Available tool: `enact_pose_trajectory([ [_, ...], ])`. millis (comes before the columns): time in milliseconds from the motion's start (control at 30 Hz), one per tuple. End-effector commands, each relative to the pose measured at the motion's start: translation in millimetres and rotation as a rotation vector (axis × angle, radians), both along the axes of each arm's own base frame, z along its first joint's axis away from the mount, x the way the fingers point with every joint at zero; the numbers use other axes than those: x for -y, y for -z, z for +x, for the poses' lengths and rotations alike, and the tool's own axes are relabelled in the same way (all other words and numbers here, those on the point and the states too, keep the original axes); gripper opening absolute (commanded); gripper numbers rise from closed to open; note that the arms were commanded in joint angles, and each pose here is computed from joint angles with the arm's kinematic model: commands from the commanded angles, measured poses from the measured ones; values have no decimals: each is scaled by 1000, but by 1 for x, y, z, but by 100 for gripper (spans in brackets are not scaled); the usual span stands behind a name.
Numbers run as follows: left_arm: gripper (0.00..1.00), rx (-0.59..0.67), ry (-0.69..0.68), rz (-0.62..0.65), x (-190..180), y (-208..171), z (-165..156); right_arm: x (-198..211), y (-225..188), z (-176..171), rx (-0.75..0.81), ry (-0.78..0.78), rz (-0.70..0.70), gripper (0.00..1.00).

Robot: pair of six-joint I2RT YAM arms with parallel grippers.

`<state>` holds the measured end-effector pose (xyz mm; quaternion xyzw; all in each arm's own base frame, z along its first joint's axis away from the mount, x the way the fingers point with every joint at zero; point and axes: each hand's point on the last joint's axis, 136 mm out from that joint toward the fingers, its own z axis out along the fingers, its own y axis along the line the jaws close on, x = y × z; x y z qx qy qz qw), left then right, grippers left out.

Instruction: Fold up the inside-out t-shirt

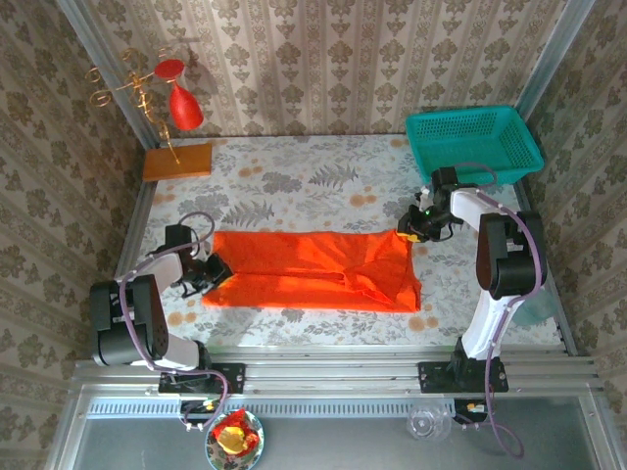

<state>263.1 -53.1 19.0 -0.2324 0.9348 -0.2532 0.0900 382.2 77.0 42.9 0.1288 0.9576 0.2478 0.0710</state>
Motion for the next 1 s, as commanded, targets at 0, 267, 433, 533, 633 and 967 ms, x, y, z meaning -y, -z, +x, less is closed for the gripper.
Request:
enact_pose_trajectory([
  [0, 13, -37, -37, -15, -4, 8, -7, 6, -14, -4, 12, 16, -31, 18],
  [267, 11, -45, -70, -7, -13, 9, -11, 24, -21, 12, 34, 57, -108, 0],
  [433, 11, -42, -78, -4, -15, 7, -11, 30, -18, 21, 28, 70, -123, 0],
  [533, 11, -32, -77, -11, -14, 4, -10, 28, -12, 23, 0, 64, -114, 5],
  [633, 12, -1, -71, -29, -11, -5, -6, 34, -9, 18, -27, 75, -151, 17],
  [967, 19, 130, 13, -45, 11, -55, 16, 16, -60, -28, 33, 38, -249, 34],
])
